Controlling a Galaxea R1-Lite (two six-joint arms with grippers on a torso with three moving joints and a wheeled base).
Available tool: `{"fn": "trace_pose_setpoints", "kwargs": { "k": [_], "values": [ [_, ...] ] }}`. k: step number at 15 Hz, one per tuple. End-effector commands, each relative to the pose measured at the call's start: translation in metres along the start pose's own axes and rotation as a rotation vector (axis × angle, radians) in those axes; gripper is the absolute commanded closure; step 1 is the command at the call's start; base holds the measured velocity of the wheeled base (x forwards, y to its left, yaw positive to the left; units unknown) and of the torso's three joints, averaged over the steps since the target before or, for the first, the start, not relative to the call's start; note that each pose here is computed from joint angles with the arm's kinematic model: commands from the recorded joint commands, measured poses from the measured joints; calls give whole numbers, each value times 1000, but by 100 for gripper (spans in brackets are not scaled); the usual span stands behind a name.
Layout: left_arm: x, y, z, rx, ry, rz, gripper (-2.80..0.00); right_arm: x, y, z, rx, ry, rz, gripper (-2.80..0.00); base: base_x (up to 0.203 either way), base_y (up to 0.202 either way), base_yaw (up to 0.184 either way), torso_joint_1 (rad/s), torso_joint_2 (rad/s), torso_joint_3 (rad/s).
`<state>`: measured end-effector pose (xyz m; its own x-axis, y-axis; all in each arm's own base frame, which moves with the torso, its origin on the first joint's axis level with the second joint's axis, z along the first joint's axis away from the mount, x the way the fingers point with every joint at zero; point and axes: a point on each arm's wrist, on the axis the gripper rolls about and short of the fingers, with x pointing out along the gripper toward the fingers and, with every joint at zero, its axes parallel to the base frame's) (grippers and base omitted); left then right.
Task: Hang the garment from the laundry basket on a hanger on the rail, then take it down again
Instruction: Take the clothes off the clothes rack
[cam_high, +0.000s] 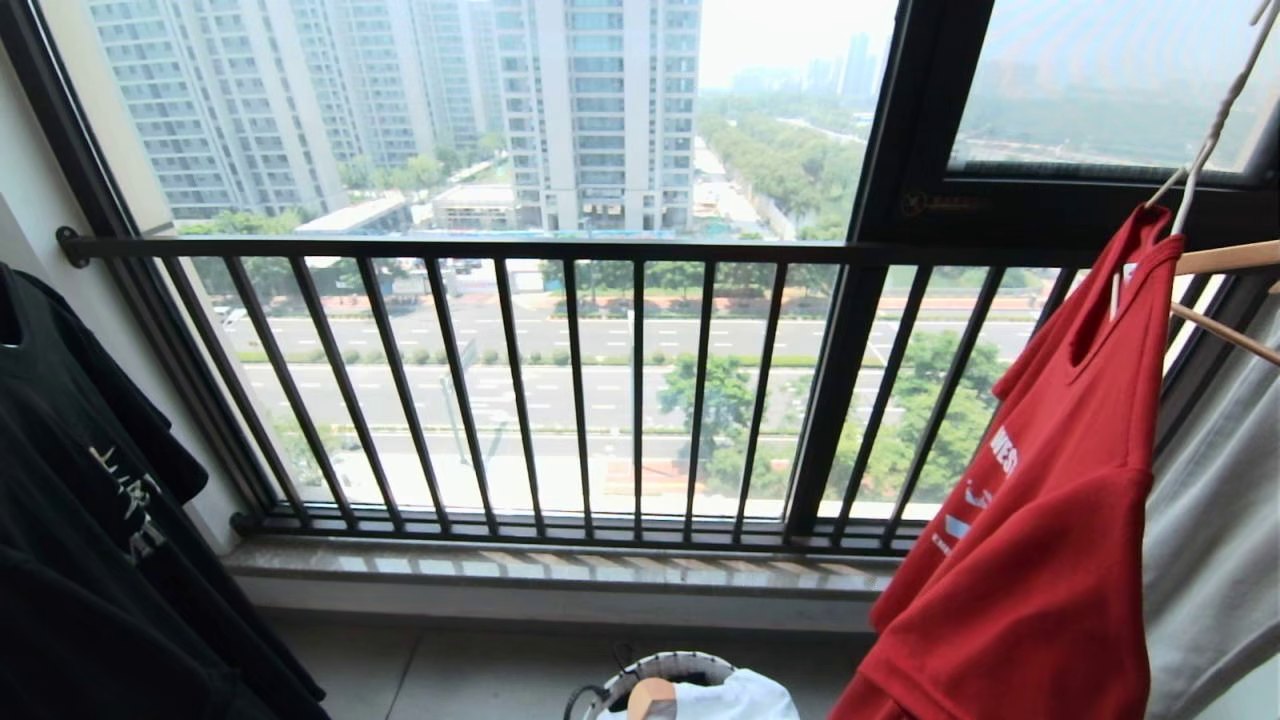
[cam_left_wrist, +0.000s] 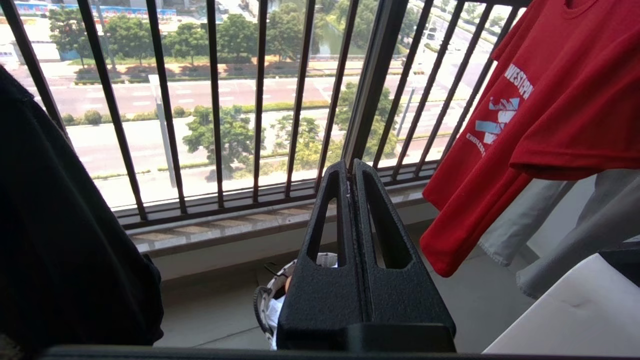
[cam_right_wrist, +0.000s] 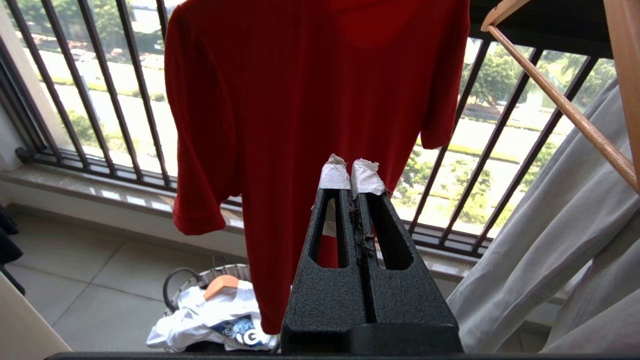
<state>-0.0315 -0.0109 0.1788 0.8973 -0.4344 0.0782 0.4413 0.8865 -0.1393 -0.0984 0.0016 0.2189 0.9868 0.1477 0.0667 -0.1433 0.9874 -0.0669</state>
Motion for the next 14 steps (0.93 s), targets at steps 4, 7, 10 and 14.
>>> {"fn": "trace_pose_setpoints", "kwargs": {
  "k": [4, 7, 10, 14],
  "values": [
    [-20, 3, -46, 60, -75, 111, 0, 7, 3, -58, -19, 58, 4, 0, 0, 0, 0, 0, 0, 0],
    [-13, 18, -72, 80, -23, 407, 0, 30, 1, -86, -12, 65, -29, 0, 0, 0, 0, 0, 0, 0],
    [-9, 26, -92, 166, 69, 490, 0, 48, -1, -111, -11, 52, -50, 0, 0, 0, 0, 0, 0, 0],
    [-7, 27, -97, 190, 78, 493, 0, 62, -2, -137, -12, 56, -80, 0, 0, 0, 0, 0, 0, 0]
  ]
}}
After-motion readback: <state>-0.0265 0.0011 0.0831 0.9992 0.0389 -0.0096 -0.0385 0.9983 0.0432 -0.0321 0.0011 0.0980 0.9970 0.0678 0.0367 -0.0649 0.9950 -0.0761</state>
